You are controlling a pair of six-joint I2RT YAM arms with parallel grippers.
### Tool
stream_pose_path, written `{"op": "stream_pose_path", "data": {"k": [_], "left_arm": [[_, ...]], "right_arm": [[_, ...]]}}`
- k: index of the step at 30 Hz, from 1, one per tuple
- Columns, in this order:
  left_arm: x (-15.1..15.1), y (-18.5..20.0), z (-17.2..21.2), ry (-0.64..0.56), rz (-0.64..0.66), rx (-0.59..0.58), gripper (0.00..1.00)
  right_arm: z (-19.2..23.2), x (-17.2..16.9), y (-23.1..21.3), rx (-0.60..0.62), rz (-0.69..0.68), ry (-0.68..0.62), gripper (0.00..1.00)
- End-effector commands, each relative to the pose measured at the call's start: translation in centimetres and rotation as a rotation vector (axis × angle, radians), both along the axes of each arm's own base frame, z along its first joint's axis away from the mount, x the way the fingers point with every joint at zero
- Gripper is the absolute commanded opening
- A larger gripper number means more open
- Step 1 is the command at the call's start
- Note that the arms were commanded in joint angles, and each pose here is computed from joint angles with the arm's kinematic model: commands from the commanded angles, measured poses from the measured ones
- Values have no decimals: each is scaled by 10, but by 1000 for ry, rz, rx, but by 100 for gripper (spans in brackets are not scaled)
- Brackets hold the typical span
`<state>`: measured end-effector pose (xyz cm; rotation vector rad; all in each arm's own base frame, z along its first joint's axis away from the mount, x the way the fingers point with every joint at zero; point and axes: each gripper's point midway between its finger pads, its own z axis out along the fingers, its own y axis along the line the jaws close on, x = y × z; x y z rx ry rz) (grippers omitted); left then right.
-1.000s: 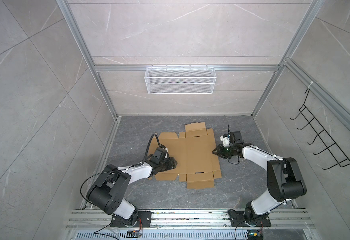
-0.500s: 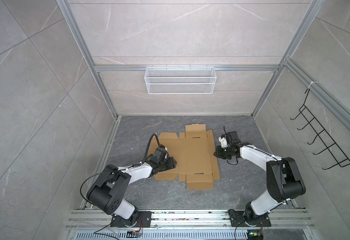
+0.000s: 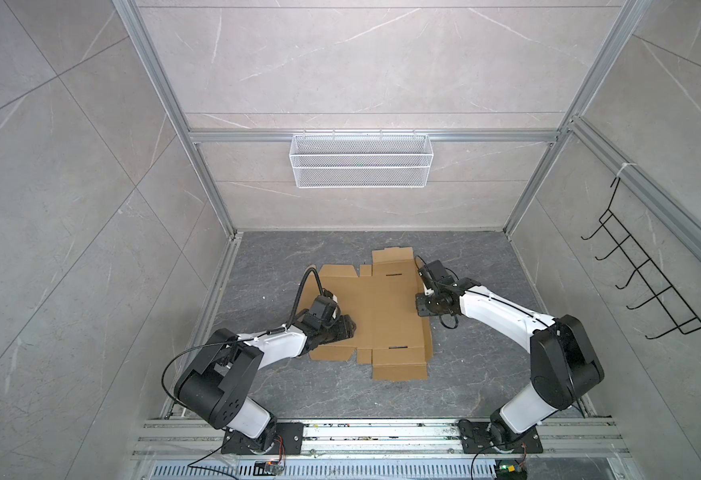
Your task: Fold the paper box
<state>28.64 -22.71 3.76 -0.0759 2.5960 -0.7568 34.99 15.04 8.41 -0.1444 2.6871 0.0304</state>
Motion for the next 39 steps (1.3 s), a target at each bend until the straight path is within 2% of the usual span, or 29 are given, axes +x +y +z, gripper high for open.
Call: {"op": "stream_pose_path", "data": {"k": [1, 13, 17, 24, 26, 29, 32, 39], "left_arm": [[-2, -7, -1, 16, 0, -12, 63], [-1, -7, -3, 17, -1, -4, 63], [-1, -7, -5, 18, -3, -1, 63], [-2, -5, -8, 21, -1, 4, 63], [-3, -4, -8, 22, 0, 5, 63], [-3, -4, -8, 19, 2, 7, 63], [-3, -3, -8, 17, 2, 6, 63], [-2, -6, -5, 14, -1, 0, 63]], "right_arm": [[-5, 1, -2, -58, -7, 17, 17], [-13, 10, 6, -109, -23, 21, 20], [-21, 10, 9, -114, -16, 32, 26], [-24, 16, 21, -20, 27, 14, 32], [-25, 17, 26, 28, 33, 23, 31], [-26, 17, 28, 48, 27, 31, 23], [-27, 18, 21, 13, 1, 31, 17], [-20, 14, 5, -99, -30, 5, 9]]}}
